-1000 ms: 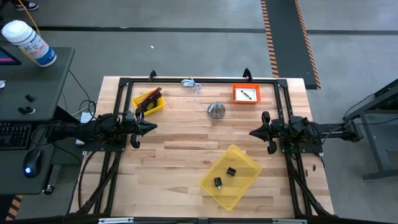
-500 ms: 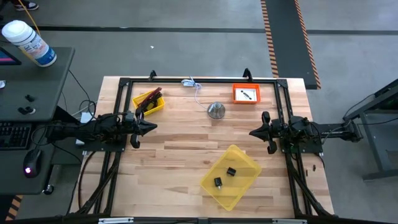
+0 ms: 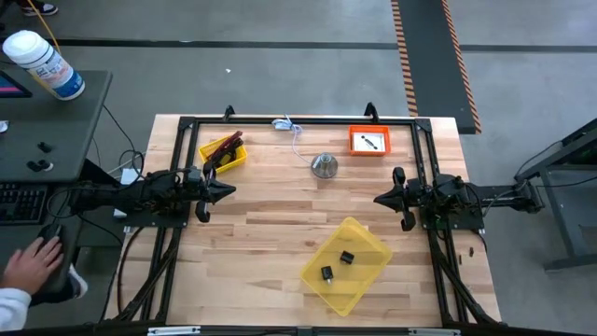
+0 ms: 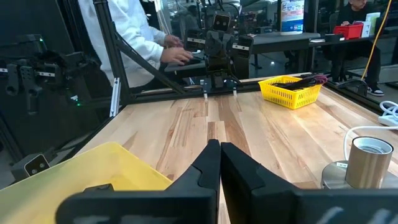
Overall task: Pick and place items into bin
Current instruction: Return to Home Position
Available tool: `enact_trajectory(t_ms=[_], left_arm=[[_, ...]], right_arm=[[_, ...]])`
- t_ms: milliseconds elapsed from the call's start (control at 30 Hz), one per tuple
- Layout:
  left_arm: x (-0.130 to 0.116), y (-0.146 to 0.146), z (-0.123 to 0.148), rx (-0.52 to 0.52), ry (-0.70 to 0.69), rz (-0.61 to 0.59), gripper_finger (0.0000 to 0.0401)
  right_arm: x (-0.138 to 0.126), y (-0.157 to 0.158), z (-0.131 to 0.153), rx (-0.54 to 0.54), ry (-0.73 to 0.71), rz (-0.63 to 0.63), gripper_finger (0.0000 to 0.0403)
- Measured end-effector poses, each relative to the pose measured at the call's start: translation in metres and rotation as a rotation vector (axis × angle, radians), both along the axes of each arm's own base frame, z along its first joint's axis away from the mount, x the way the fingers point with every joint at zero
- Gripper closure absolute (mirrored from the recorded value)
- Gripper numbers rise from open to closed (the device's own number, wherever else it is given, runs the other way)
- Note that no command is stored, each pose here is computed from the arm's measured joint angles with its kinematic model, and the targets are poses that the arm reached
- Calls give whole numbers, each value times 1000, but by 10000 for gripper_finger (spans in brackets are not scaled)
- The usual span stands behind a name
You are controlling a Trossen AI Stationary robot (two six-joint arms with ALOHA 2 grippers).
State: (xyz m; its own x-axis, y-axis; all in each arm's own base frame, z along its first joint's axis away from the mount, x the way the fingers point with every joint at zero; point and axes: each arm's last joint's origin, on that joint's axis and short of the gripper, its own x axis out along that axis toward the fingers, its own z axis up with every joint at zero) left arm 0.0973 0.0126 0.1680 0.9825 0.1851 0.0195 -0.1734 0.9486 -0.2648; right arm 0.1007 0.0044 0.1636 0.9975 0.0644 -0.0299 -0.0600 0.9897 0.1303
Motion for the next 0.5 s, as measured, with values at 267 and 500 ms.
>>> enact_trajectory(t_ms=[267, 500], left_arm=[[0, 0, 0, 0, 0, 0, 400], [0, 0, 0, 0, 0, 0, 400]], right_arm=[[0, 0, 0, 0, 0, 0, 397], [0, 0, 0, 0, 0, 0, 399]])
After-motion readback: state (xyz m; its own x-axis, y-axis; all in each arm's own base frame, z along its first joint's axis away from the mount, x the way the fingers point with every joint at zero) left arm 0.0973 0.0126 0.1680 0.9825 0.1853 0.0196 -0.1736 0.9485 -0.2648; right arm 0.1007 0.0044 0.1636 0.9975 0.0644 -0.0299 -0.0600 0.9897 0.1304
